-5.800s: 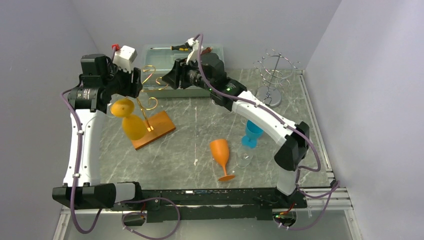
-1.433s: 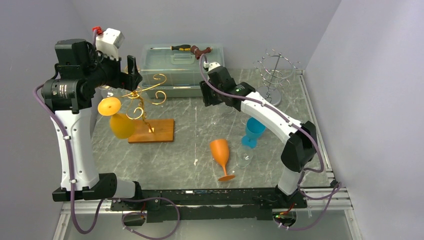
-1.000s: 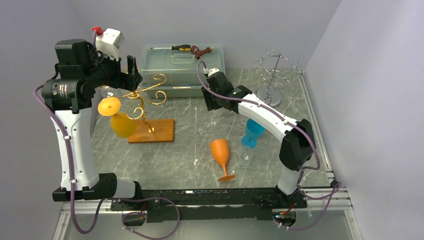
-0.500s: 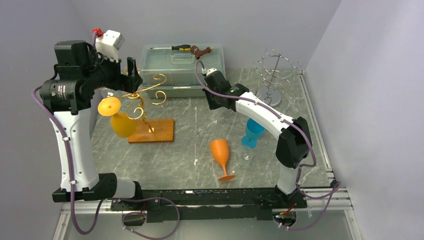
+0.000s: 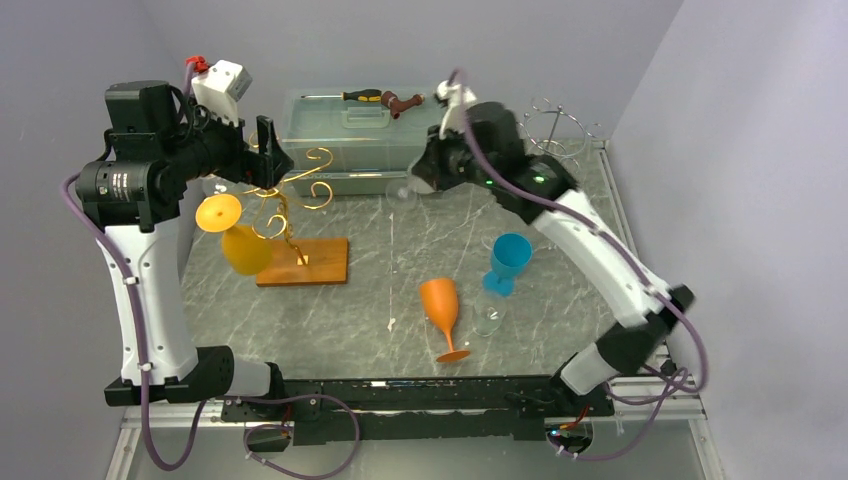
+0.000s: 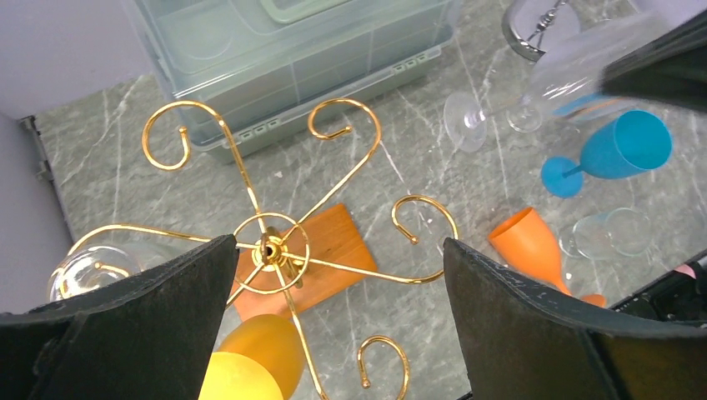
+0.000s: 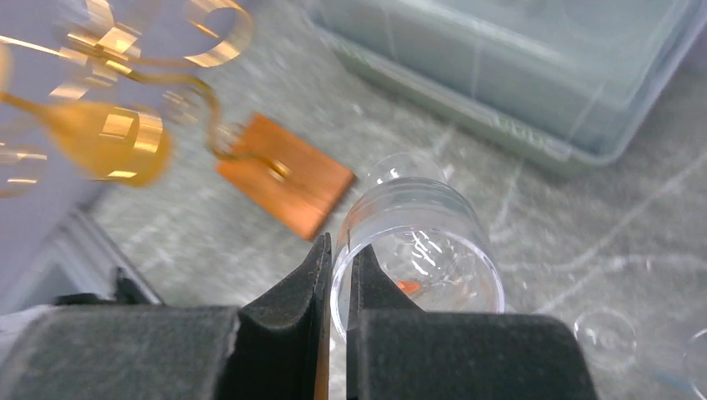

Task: Place the wine glass upside down on the wine glass rack
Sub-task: Pick up the wine glass at the center of the board, then turn the wine glass upside down at the wine rack.

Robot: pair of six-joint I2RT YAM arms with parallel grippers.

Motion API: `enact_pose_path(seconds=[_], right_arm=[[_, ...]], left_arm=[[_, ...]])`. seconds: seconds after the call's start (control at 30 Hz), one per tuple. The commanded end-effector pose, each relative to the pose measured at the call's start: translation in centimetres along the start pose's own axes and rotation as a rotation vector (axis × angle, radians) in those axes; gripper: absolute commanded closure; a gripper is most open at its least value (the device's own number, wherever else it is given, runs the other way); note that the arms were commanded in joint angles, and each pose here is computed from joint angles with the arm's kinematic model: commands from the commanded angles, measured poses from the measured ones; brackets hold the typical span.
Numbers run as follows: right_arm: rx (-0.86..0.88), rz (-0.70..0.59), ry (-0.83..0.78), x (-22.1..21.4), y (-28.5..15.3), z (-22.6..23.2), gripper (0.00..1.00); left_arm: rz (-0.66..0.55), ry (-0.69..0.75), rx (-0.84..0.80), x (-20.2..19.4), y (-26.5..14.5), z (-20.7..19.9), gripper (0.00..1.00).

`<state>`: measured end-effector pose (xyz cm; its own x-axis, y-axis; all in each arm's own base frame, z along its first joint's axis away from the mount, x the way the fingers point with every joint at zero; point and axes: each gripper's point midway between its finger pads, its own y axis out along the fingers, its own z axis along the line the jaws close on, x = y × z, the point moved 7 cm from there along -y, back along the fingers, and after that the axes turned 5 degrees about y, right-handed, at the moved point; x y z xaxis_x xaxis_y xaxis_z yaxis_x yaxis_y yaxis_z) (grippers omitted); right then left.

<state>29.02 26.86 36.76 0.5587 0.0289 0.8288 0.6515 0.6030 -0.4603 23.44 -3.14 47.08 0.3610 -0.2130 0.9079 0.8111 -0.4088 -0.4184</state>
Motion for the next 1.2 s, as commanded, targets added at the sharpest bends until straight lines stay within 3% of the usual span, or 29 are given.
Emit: enact_pose_path(seconds=[0.0, 0.2, 0.37, 0.63, 1.0, 1.1, 1.17], right_arm=[[0.265, -0.349, 0.010, 7.3, -9.8, 4.5, 1.00], [0.454, -0.546, 0.019, 9.9, -15.1, 6.8, 1.00], [0.544, -0.607, 0.020, 11.2, -16.6, 8.0, 1.00], [0.617, -0.607, 0.041, 11.7, -15.7, 8.9, 1.00], [0.750, -0.554, 0.084, 10.7, -14.2, 10.3, 1.00], [0.762, -0.540, 0.085, 10.4, -13.9, 10.7, 1.00], [0.770, -0.532, 0.084, 10.1, -13.6, 11.0, 1.00]], left_arm=[[-0.036, -0.025, -0.083, 0.5, -0.5, -1.2, 0.01], [-0.036, -0.068, -0.185, 0.3, 0.0, -2.1, 0.04], [-0.041, -0.116, -0.298, 0.8, 0.8, -2.8, 0.04], [-0.074, -0.111, -0.454, 1.2, 0.6, -4.7, 0.01], [-0.088, -0.087, -0.359, 1.2, 3.1, -2.9, 0.00], [-0.104, -0.093, -0.374, 1.6, 3.3, -2.9, 0.05], [-0.107, -0.115, -0.382, 1.8, 3.5, -3.0, 0.13]])
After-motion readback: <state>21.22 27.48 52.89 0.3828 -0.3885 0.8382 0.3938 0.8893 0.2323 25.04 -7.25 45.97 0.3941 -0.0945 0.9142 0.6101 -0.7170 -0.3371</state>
